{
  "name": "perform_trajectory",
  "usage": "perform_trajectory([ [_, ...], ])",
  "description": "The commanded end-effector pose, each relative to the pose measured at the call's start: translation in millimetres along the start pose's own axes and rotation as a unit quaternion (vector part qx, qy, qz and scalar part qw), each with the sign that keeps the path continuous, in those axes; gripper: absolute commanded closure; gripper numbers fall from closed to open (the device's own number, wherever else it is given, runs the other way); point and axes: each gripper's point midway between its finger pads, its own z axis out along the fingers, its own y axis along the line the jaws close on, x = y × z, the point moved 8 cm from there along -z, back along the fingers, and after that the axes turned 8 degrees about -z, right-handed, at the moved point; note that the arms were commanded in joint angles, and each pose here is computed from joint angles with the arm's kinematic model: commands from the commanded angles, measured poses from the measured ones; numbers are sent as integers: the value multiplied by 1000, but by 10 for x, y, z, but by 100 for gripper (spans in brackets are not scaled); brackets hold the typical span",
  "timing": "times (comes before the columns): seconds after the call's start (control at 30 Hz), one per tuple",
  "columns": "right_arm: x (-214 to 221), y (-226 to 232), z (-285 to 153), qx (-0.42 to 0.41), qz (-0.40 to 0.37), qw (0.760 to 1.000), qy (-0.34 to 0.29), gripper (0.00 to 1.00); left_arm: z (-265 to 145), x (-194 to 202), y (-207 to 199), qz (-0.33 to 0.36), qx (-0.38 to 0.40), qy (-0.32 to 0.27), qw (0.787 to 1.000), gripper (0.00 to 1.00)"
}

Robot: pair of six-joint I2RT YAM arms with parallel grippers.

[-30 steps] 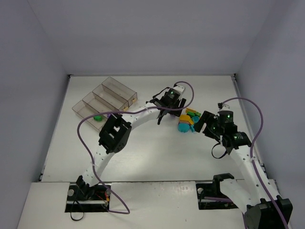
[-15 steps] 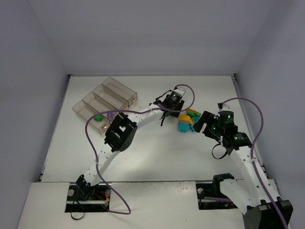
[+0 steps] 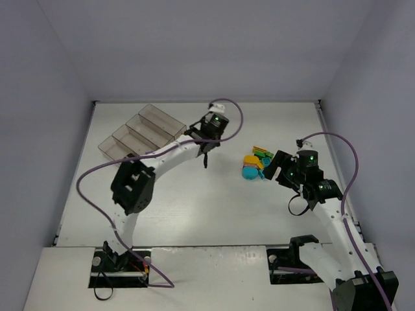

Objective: Sort the legos into containers by color

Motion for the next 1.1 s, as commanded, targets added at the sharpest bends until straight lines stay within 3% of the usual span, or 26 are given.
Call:
perform_trajectory([
  [0.0,-128,42,-28,-9,-9,1000,-22,26,-637,-788,798,-157,-107,-105,976,89],
  [0.2,-135,32,-10,-4,-13,1000,-21,25,-817,-692,1969,-269,-227,-87,932,86],
  [0.43,-149,34,15,-3,-15,1000,-17,25,-668,-634,2722,-333,-289,-62,896,77],
  [0.6,-133,31,6,-3,-10,1000,-19,25,-446,-566,2934,-354,-310,-34,882,72],
  [0.67,-122,32,4,-4,-7,1000,-19,25,-369,-544,2977,-356,-318,-23,878,56],
  [0.8,-106,30,-15,-5,-4,1000,-22,25,-248,-516,3018,-369,-319,-12,873,48],
  [1.07,-110,20,-19,0,-1,1000,-25,25,-279,-620,2967,-377,-289,-20,880,47],
])
